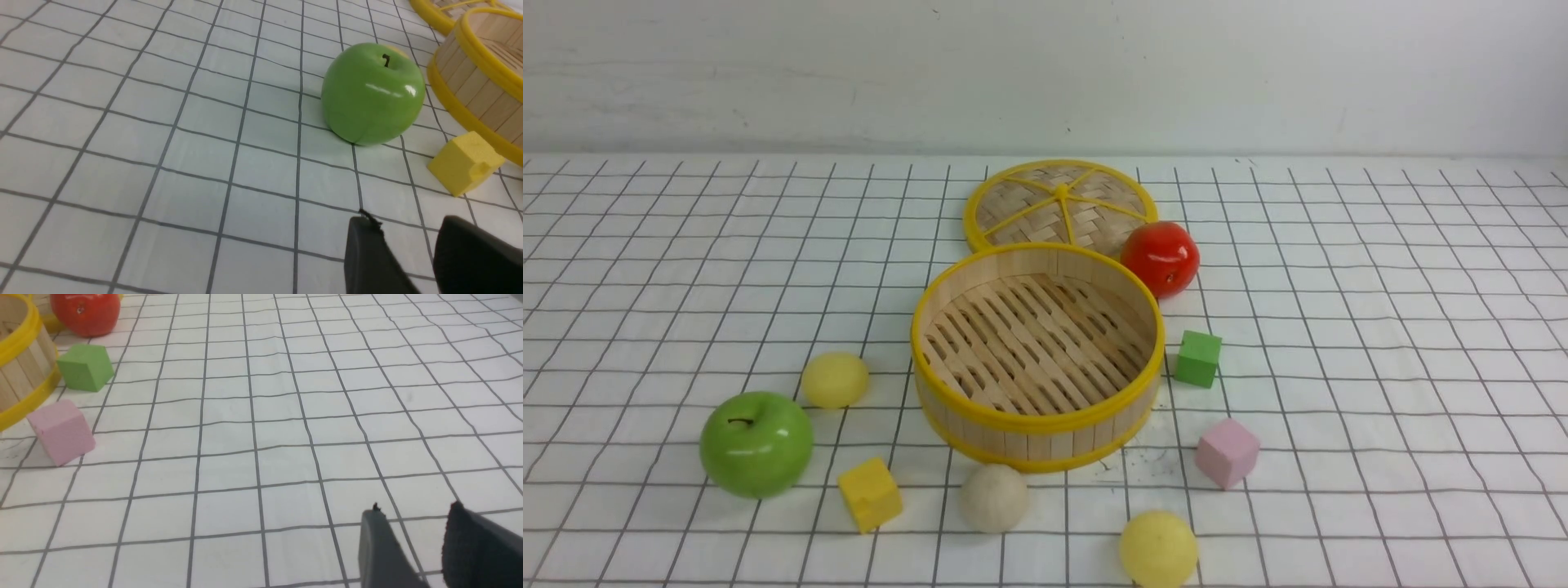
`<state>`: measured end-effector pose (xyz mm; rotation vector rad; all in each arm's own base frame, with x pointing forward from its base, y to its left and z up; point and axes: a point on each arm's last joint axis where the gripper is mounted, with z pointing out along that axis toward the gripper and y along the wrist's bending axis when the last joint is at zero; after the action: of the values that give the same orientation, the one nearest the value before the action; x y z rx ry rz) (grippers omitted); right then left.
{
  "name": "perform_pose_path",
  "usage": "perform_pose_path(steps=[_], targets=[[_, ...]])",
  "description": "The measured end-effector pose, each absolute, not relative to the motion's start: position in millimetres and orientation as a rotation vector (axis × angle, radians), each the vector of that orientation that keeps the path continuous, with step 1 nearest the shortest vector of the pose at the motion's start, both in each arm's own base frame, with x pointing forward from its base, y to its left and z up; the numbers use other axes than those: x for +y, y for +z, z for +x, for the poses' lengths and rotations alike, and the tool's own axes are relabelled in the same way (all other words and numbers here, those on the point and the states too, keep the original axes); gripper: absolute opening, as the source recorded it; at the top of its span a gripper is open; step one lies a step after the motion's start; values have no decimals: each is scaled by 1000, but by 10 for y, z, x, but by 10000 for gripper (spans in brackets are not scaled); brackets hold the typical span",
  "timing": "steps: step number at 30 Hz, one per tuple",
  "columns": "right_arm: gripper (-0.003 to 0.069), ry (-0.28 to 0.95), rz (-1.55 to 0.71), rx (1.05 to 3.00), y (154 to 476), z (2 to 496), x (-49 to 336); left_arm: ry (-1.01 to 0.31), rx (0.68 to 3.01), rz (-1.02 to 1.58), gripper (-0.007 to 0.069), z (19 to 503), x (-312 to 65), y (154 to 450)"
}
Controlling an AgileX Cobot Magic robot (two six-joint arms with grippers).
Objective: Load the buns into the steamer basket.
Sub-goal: Use the right arm to grab a steamed stuffed bun
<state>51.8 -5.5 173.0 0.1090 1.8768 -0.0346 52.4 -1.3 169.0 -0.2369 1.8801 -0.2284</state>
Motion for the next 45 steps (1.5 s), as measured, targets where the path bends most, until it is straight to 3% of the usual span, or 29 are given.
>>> perform_pose_path(steps=[9, 15, 23, 25, 27, 31, 35, 37, 38, 39, 41, 45], targets=[[239, -60, 91, 1865, 1737, 522, -64, -228, 1880, -237, 238, 524, -13, 1690], [239, -23, 87, 1694, 1866, 559, -44, -228, 1878, -236, 238, 524, -13, 1692], [239, 179, 162, 1137, 2354, 487, -17, -228, 1862, -231, 238, 529, -13, 1706], [239, 206, 175, 1097, 2385, 472, -18, -228, 1862, -231, 238, 529, -13, 1706], [239, 337, 261, 1036, 2507, 437, -31, -227, 1855, -229, 238, 531, -13, 1712], [239, 514, 373, 987, 2976, 366, -41, -227, 1826, -220, 238, 538, -13, 1738], [239, 525, 385, 1051, 3581, 376, -26, -225, 1807, -212, 238, 543, -13, 1755], [239, 462, 357, 1116, 3992, 420, -20, -225, 1803, -211, 238, 543, -14, 1759], [239, 453, 354, 1126, 4022, 430, -21, -225, 1803, -211, 238, 543, -14, 1759], [239, 375, 343, 1228, 4223, 578, -34, -225, 1803, -211, 238, 543, -14, 1759], [239, 314, 338, 1304, 4342, 666, -50, -225, 1803, -211, 238, 543, -14, 1759], [239, 84, 334, 1708, 4381, 1304, -141, -225, 1803, -211, 238, 543, -14, 1759]])
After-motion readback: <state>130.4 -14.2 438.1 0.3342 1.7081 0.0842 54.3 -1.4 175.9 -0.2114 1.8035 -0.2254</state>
